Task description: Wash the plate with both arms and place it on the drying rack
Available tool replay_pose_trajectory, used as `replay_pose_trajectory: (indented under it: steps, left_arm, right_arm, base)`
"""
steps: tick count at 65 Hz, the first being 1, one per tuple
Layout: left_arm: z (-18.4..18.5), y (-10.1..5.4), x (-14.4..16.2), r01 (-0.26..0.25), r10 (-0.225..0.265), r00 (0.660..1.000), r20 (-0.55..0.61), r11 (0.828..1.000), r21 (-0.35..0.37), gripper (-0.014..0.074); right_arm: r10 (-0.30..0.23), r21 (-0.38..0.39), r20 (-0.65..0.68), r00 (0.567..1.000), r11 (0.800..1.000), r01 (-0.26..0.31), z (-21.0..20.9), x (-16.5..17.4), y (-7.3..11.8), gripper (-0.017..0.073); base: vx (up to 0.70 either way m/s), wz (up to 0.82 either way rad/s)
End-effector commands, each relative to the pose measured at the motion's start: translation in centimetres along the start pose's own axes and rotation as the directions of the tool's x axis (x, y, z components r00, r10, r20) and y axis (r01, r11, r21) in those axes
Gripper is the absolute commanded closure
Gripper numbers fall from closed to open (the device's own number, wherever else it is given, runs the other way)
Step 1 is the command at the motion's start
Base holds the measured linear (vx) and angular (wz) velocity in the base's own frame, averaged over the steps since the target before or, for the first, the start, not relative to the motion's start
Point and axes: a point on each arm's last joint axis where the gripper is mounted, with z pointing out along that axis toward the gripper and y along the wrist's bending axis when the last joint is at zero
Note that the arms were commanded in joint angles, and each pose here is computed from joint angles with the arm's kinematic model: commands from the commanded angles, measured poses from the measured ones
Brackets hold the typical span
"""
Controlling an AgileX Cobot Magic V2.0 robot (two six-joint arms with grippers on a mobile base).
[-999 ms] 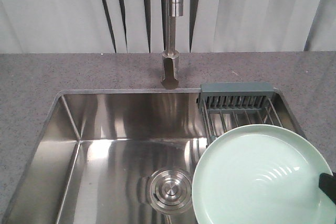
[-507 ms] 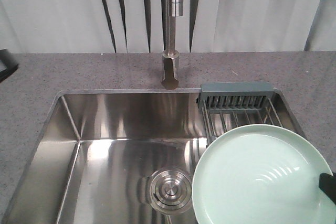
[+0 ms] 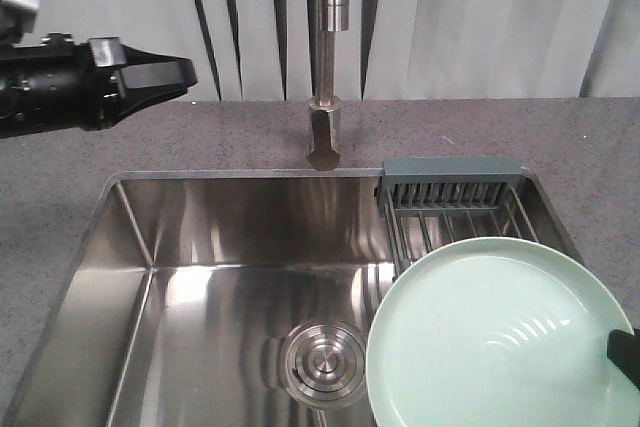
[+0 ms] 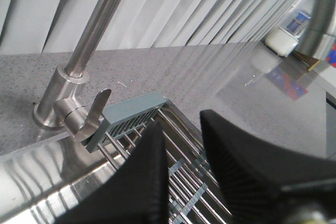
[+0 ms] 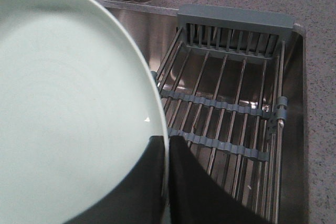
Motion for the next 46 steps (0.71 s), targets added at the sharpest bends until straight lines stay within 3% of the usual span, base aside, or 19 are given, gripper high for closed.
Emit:
replay_pose_trajectory:
  steps: [1,9,14,32,46]
  left_arm:
    - [2.3,-1.3,-1.9,-0.031,0.028,0.999,0.031,0.995,0.094,0.0224]
    - [6.1,-0.9,-2.8,-0.050,0.048,0.999,0.026,0.994,0.093,0.0085]
    - [8.2,0.1,-3.2,-0.051,0.048,0.998,0.038,0.997,0.060,0.0049]
    - [14.1,2.7,-3.6,-0.058,0.057,0.998,0.025,0.996,0.066,0.0056]
    - [16.6,4.9,-3.2,-0.040,0.039,0.999,0.012,0.997,0.066,0.0056]
  right_arm:
    - [0.011,0.021,0.085,0.996,1.000,-0.013,-0.4,-1.3,-0.1,0.0561]
    - [0.011,0.021,0.085,0.996,1.000,-0.013,-0.4,-1.3,-0.1,0.0561]
    - [0.011,0.021,0.085,0.996,1.000,-0.013,-0.4,-1.3,-0.1,0.0561]
    - [0.011,0.021,0.085,0.996,1.000,-0.013,-0.4,-1.3,-0.1,0.0561]
    - [0.011,0.021,0.085,0.996,1.000,-0.013,-0.4,-1.3,-0.1,0.0561]
  base:
    - [0.00,0.00]
    - [0.00,0.00]
    - [0.00,0.00]
    - [0.00,0.00]
    - [0.00,0.00]
